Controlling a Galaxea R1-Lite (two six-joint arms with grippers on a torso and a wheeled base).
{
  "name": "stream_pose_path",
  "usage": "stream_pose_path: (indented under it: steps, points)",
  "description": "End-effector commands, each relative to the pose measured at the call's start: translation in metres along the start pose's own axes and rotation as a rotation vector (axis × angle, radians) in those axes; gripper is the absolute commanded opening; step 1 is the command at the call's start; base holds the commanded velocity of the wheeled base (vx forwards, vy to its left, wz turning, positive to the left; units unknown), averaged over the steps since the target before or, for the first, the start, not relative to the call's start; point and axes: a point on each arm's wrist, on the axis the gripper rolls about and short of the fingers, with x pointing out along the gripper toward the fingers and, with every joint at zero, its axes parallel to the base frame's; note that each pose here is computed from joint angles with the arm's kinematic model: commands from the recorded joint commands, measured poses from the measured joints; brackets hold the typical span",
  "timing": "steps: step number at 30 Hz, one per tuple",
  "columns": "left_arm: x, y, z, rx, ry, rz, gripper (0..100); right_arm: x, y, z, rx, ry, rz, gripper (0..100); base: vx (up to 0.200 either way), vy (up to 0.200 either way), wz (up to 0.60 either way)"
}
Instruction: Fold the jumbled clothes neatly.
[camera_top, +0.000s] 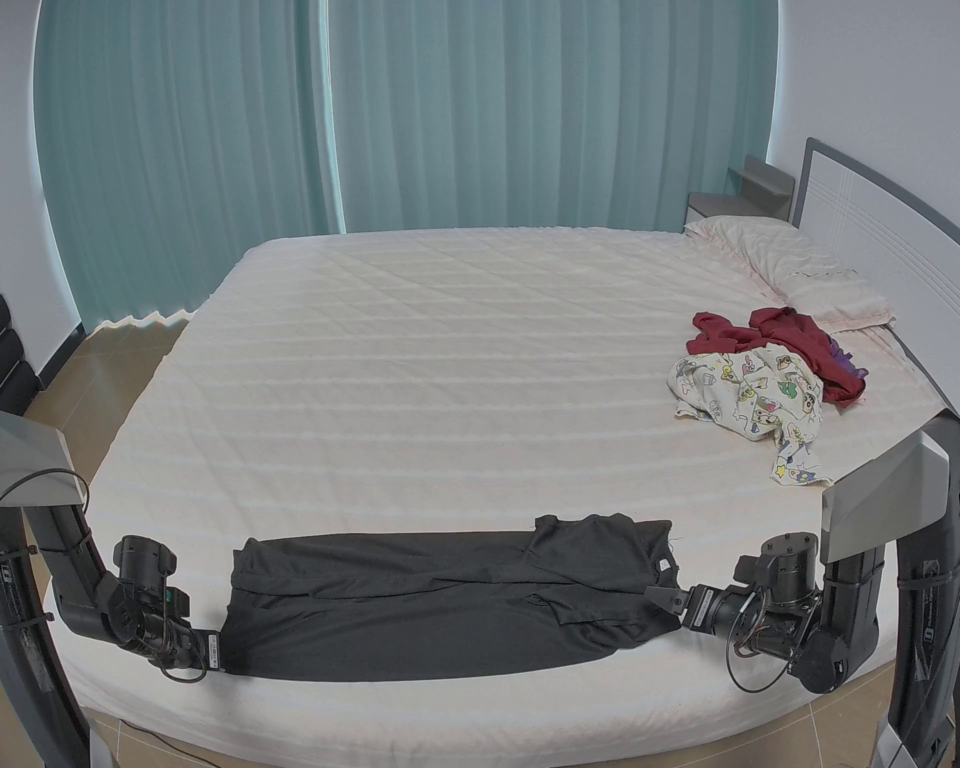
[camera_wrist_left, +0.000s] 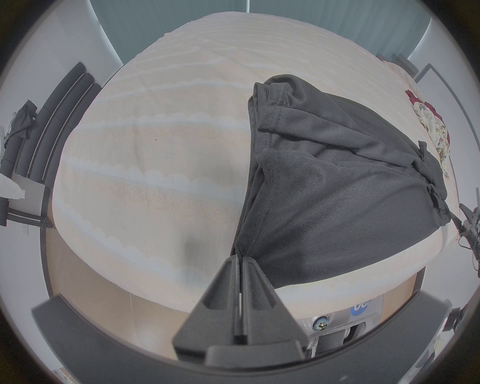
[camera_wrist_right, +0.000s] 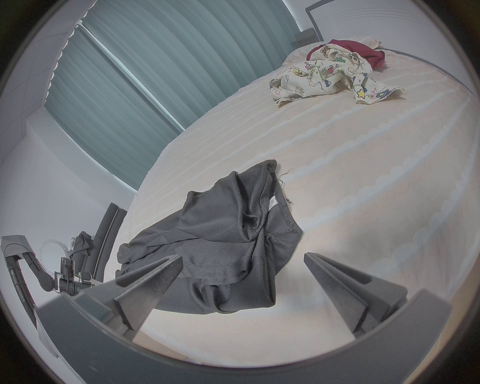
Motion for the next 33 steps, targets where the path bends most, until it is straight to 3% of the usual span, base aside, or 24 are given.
stream_pose_path:
  steps: [1, 2, 6, 11, 12, 15, 16, 23, 28, 33]
  points:
    - [0.0, 0.0, 0.0, -0.004, 0.001, 0.0, 0, -0.003, 0.003, 0.004, 0.0, -0.021, 0.014, 100, 0.0, 0.0, 0.0]
    - [0.0, 0.0, 0.0, -0.007, 0.0, -0.002, 100, -0.007, 0.004, 0.006, -0.001, -0.029, 0.02, 100, 0.0, 0.0, 0.0]
    - [-0.005, 0.005, 0.002, -0.044, -0.018, -0.017, 100, -0.011, 0.016, 0.011, 0.042, -0.051, 0.059, 100, 0.0, 0.0, 0.0]
    - [-0.016, 0.005, 0.007, -0.153, -0.063, -0.097, 100, -0.006, 0.029, 0.009, 0.141, -0.043, 0.106, 100, 0.0, 0.0, 0.0]
    - [-0.025, 0.004, 0.012, -0.241, -0.097, -0.169, 100, -0.002, 0.036, 0.006, 0.174, -0.031, 0.13, 100, 0.0, 0.0, 0.0]
    - [-0.031, 0.004, 0.018, -0.322, -0.117, -0.241, 100, 0.004, 0.044, 0.001, 0.174, -0.011, 0.151, 100, 0.0, 0.0, 0.0]
    - [-0.034, 0.003, 0.021, -0.388, -0.12, -0.298, 100, 0.014, 0.048, -0.001, 0.167, 0.006, 0.155, 100, 0.0, 0.0, 0.0]
    - [-0.032, 0.002, 0.021, -0.396, -0.125, -0.348, 100, 0.032, 0.055, -0.001, 0.175, 0.047, 0.134, 100, 0.0, 0.0, 0.0]
    - [-0.024, 0.002, 0.02, -0.4, -0.111, -0.351, 100, 0.039, 0.044, -0.015, 0.171, 0.1, 0.074, 100, 0.0, 0.0, 0.0]
    - [-0.02, 0.002, 0.016, -0.391, -0.127, -0.352, 100, 0.044, 0.032, -0.016, 0.156, 0.083, 0.02, 100, 0.0, 0.0, 0.0]
